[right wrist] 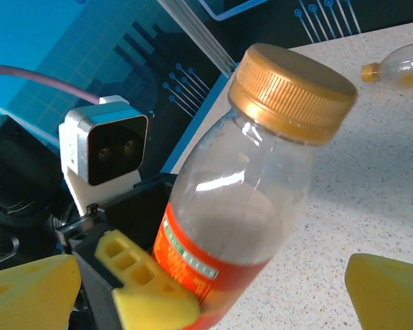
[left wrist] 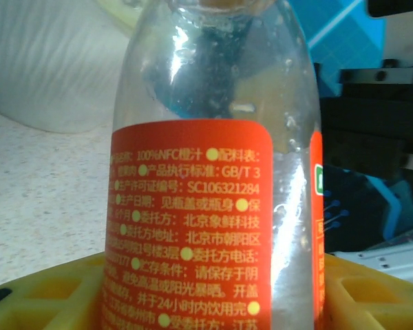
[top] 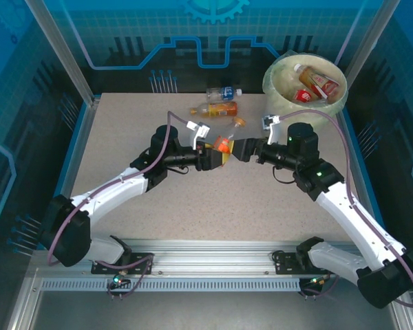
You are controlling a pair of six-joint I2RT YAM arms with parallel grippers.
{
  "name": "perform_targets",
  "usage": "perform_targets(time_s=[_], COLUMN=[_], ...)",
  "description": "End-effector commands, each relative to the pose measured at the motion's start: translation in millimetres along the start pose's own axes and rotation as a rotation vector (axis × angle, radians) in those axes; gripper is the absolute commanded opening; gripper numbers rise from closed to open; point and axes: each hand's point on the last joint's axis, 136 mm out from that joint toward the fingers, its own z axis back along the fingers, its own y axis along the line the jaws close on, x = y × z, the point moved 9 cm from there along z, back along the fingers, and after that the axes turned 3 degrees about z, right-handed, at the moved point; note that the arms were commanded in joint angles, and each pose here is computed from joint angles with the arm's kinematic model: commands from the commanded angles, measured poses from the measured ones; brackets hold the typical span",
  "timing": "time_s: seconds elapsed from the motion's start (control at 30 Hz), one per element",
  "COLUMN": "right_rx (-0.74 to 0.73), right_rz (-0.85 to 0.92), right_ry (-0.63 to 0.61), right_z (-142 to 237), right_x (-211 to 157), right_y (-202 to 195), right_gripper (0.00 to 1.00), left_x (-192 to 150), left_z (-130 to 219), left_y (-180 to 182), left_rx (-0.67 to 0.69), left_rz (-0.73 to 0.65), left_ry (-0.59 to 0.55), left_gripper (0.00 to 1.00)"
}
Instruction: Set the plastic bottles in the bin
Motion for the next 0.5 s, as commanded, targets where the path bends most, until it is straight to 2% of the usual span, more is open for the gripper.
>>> perform_targets(time_s=[0.0, 0.13, 0.23, 0.33, 0.47], right_rx=[0.109, 0.013, 0.025, 0.076, 0.092], right_rz=[0.01, -0.047, -0.112, -0.156, -0.134], right_ry=[-0.018, -0.029, -0.031, -0.015, -0.014], right_z=[-6, -16, -24, -30, -31], right_x=[11, 10, 10, 13, 15], right_y=[18, 13, 9, 13, 18], right_gripper=[1.0, 1.0, 0.98, 0.84, 0.73], left_x=[9, 4, 2, 0, -1], left_z=[2, 3, 4, 4, 5], left_y=[-26, -29, -29, -28, -27], left_rx=[-0.125, -0.15, -0.168, -0.165, -0.152], left_rz=[-0.04, -0.036, -0.026, -0.023, -0.027], left_ry=[-0.015, -0.009, -0.015, -0.017, -0.02], left_gripper=[0.38, 0.38, 0.38, 0.38, 0.38])
